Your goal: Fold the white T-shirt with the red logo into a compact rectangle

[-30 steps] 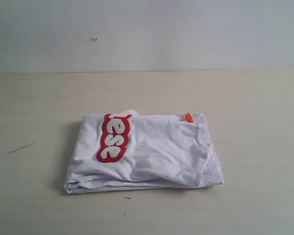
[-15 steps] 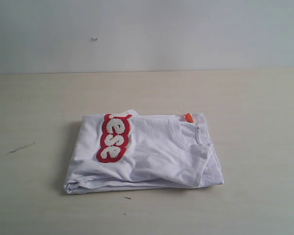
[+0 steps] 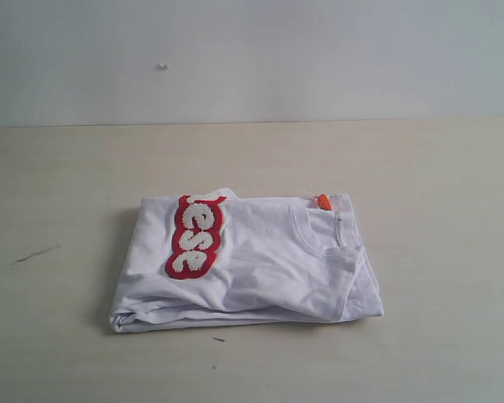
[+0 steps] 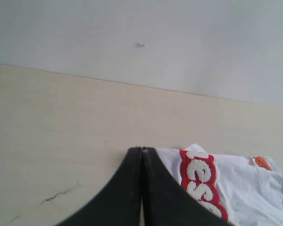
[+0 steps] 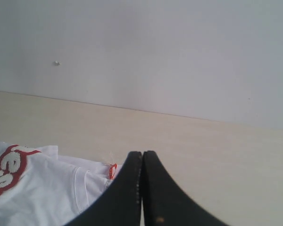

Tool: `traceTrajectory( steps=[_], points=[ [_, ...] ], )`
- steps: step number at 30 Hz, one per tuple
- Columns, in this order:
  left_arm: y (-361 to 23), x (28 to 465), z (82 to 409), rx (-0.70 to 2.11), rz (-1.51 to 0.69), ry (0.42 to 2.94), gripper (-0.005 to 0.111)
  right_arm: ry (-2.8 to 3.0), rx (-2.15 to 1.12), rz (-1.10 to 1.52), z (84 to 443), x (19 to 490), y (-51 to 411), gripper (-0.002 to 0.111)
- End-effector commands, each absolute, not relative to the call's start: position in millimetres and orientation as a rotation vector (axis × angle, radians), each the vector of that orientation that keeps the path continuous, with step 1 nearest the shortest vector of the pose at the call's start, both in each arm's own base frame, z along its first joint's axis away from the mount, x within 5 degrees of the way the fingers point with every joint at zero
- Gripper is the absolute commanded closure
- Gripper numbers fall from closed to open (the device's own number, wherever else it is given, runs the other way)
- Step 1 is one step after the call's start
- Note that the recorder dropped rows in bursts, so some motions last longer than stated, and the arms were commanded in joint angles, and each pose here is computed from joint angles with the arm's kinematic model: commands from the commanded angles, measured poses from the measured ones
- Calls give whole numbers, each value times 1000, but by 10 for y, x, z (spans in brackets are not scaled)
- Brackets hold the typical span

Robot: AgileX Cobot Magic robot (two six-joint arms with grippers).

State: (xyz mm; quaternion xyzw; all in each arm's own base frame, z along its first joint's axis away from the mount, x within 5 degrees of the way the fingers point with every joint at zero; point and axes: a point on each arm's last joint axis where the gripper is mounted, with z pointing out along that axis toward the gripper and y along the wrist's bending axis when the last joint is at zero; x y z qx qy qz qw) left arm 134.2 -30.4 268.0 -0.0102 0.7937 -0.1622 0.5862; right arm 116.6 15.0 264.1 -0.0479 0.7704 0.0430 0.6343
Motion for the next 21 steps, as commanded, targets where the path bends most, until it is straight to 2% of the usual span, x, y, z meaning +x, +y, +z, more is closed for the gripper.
traceTrajectory(
  steps=[1, 8, 21],
  points=[
    [-308, 1328, 2680, -24, -388, 1848, 107, 1753, -103, 96, 2643, 1163, 144, 108],
    [-336, 1301, 2672, -59, -464, 1864, 107, 1753, -103, 96, 2643, 1163, 144, 108],
    [-100, 829, 2795, 33, -146, 1698, 107, 1751, -106, 92, 2645, 1163, 143, 108]
  ],
)
